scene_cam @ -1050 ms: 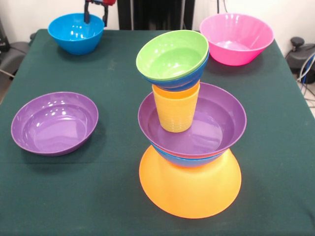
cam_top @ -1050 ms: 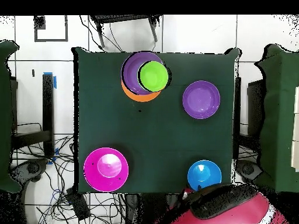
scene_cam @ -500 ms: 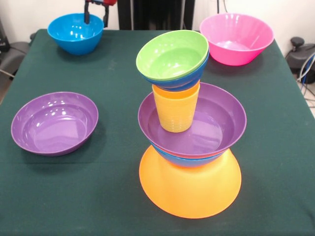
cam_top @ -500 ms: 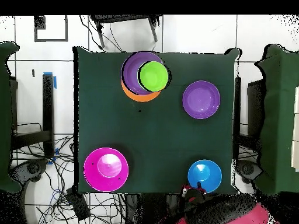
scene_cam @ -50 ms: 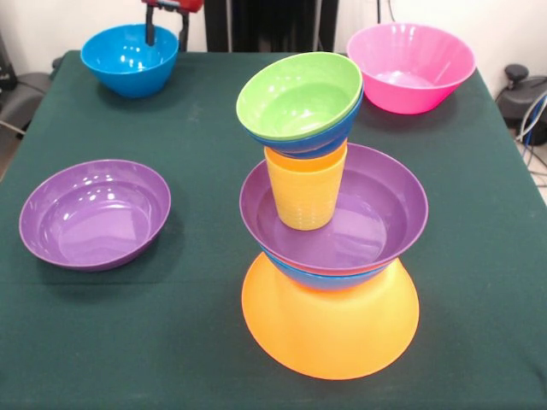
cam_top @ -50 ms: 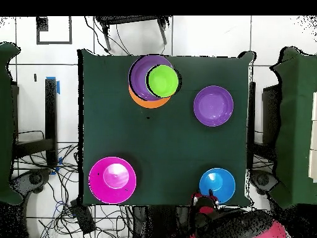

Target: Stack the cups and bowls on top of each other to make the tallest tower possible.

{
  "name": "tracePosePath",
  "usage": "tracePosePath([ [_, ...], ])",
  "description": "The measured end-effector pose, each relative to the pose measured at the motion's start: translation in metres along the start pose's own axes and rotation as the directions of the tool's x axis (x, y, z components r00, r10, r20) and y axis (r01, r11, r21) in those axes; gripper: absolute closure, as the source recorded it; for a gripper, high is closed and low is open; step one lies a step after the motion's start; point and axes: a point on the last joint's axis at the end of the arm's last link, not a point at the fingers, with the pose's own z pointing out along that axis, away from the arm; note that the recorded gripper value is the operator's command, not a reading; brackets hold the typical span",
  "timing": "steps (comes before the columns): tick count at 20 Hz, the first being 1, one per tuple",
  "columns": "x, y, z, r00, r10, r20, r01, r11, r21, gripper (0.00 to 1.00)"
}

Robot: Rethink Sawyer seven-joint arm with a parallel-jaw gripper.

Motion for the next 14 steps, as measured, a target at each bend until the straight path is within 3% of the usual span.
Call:
tracePosePath([
  [6, -0.007, 0.011, 0.004, 0.9999, -0.010, 0.014, 0.010, 0.9997, -0.023, 0.00],
  [7, -0.009, 0.015, 0.004, 0.9997, -0.019, 0.017, 0.019, 0.9994, -0.030, 1.00],
  [14, -0.016, 0.025, 0.003, 0.9983, -0.052, 0.025, 0.053, 0.9980, -0.034, 1.00],
])
